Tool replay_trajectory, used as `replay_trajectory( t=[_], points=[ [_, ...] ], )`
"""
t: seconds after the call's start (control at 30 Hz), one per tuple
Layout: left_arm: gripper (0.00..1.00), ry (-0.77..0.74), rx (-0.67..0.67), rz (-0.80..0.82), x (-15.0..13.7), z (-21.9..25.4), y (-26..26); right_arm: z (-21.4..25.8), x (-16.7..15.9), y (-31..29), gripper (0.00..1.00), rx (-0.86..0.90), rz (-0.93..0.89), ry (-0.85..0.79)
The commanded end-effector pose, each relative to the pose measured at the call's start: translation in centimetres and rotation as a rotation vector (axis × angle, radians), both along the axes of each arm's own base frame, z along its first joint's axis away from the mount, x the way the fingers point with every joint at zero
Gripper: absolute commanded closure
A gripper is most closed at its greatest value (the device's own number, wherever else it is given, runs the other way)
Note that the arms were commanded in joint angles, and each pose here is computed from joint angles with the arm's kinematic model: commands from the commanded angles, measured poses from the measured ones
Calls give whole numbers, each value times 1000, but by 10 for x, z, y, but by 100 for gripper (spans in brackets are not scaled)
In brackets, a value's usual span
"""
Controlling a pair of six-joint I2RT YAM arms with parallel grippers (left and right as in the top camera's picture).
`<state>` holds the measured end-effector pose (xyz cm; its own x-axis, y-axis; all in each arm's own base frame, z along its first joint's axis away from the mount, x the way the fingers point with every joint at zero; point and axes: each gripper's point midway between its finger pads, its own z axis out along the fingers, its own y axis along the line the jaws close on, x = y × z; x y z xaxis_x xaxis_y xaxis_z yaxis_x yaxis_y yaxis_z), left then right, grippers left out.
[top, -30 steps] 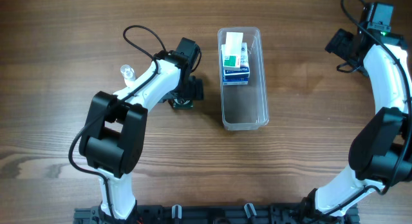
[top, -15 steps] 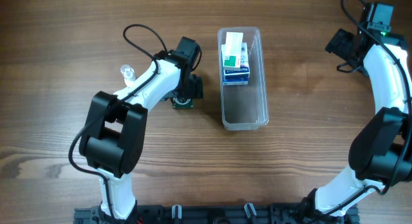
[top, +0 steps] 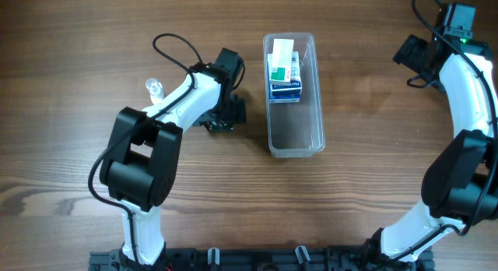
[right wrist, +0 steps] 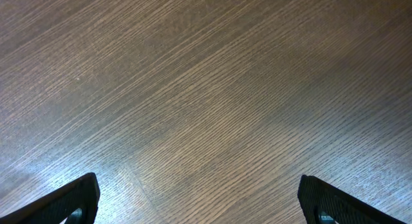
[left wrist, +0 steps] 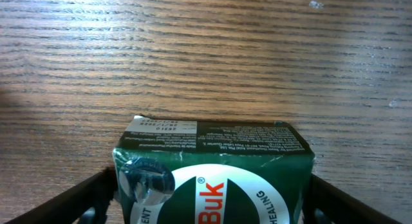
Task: Pack container
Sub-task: 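Close the left gripper on the green Zam-Buk tin, then carry the tin into the container and release it with the left gripper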
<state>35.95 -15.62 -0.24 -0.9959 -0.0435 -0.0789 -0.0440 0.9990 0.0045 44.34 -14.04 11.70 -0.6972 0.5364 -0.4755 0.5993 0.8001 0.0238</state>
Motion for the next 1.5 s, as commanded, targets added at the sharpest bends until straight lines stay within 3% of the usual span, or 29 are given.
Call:
replay_trajectory(
  t=[0.0, 0.2, 0.47, 0.67, 0.83, 1.23, 1.47],
  points=[
    [26, 21, 4, -13, -3, -8, -3, -2, -1, -1, 0, 8, -15, 0],
    [44, 17, 2, -13, -2, -6, -3, -2, -1, -1, 0, 8, -15, 0],
    [41, -52, -29, -13, 13, 38, -10, -2, -1, -1, 0, 8, -15, 0],
    [41, -165, -87, -18, 28, 115, -22, -2, -1, -1, 0, 7, -15, 0],
    [36, -212, -255, -55, 11, 166, -72, -2, -1, -1, 0, 8, -15, 1],
    [35, -307, -426, -173, -31, 191, -187, -2, -1, -1, 0, 8, -15, 0],
    [37, -377, -330, -91, -17, 170, -190, -2, -1, -2, 0, 7, -15, 0]
  ],
)
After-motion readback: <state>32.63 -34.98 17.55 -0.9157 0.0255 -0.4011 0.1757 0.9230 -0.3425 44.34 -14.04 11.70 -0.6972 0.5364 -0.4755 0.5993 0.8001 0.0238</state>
